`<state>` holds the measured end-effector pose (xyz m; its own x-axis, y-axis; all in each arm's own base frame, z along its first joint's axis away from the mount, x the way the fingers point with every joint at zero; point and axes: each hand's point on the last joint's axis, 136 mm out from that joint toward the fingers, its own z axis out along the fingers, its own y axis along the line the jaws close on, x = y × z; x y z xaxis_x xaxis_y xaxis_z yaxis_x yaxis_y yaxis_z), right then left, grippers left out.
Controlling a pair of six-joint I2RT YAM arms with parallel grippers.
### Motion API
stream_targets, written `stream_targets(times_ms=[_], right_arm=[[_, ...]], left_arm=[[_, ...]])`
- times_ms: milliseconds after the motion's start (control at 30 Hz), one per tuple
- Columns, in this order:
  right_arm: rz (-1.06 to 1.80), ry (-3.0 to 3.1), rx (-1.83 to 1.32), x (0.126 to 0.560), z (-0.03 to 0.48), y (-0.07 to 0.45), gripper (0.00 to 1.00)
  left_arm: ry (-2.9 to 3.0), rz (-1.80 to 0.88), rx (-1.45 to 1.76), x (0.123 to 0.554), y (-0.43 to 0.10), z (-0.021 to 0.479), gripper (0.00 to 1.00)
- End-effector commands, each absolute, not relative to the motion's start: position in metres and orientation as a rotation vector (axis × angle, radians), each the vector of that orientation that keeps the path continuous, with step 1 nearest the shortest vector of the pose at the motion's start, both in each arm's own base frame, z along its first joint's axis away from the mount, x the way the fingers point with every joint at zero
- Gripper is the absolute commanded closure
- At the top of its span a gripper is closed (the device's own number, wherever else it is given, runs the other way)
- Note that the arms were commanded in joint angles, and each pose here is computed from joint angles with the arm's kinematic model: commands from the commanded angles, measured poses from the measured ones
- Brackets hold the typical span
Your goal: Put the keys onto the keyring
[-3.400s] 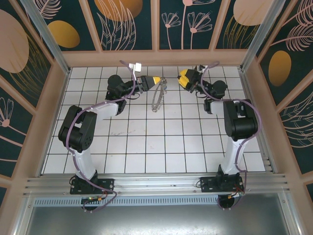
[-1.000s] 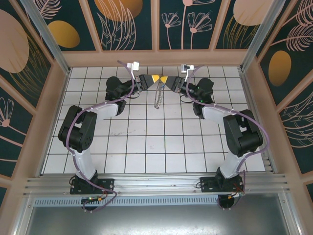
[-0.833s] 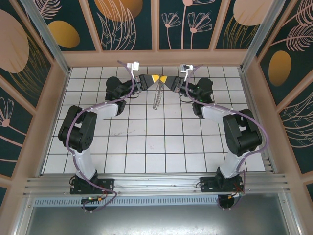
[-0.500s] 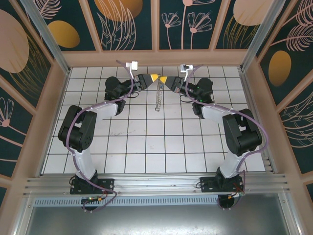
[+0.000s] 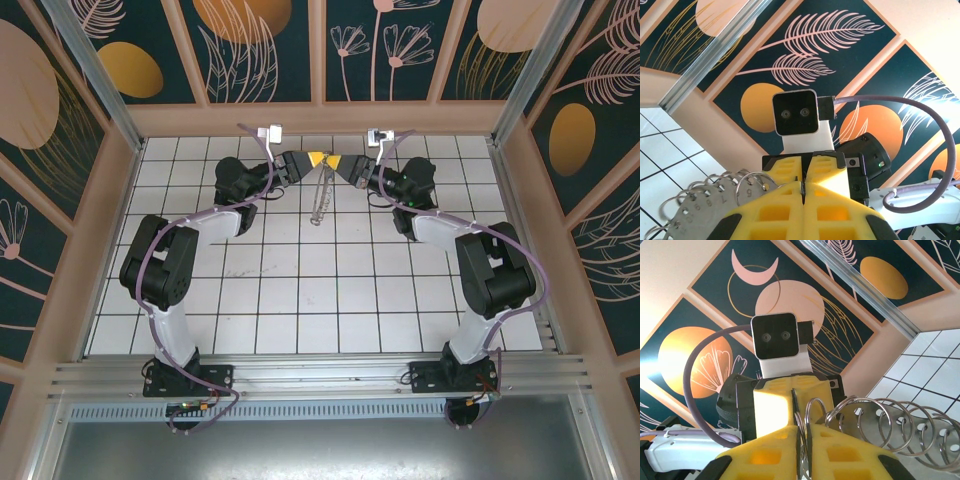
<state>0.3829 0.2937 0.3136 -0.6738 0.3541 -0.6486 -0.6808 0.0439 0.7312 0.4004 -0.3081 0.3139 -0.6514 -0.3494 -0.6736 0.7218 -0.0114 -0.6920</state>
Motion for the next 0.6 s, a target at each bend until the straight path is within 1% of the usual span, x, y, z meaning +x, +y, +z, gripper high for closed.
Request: stream_targets(times_ms=[0, 100, 133, 167, 400, 467, 567], right_arm=[[1.727, 1.464, -0.438, 0.372, 0.342, 0.299, 0.86], [1.727, 1.460, -0.447, 0.370, 0.344, 0.299, 0.94], [1.723, 1.461, -0.448, 0.371, 0.345, 0.299, 0.98], [1.723, 1.464, -0.450, 0.371, 0.344, 0.299, 1.00], [1.646, 1.542, -0.478, 0.375, 0.333, 0.293, 1.00], [1.597, 1.576, -0.524, 0.376, 0.329, 0.289, 1.00], [1.507, 1.648, -0.628, 0.377, 0.316, 0.283, 1.00]], left_arm=[[1.464, -1.781, 0.452, 0.393, -0.313, 0.318, 1.00], [1.471, -1.785, 0.453, 0.393, -0.314, 0.316, 1.00], [1.470, -1.784, 0.457, 0.392, -0.314, 0.316, 1.00], [1.473, -1.784, 0.455, 0.392, -0.314, 0.315, 1.00], [1.501, -1.757, 0.472, 0.397, -0.315, 0.316, 1.00], [1.524, -1.707, 0.475, 0.403, -0.311, 0.317, 0.89], [1.560, -1.600, 0.500, 0.412, -0.301, 0.316, 0.80]])
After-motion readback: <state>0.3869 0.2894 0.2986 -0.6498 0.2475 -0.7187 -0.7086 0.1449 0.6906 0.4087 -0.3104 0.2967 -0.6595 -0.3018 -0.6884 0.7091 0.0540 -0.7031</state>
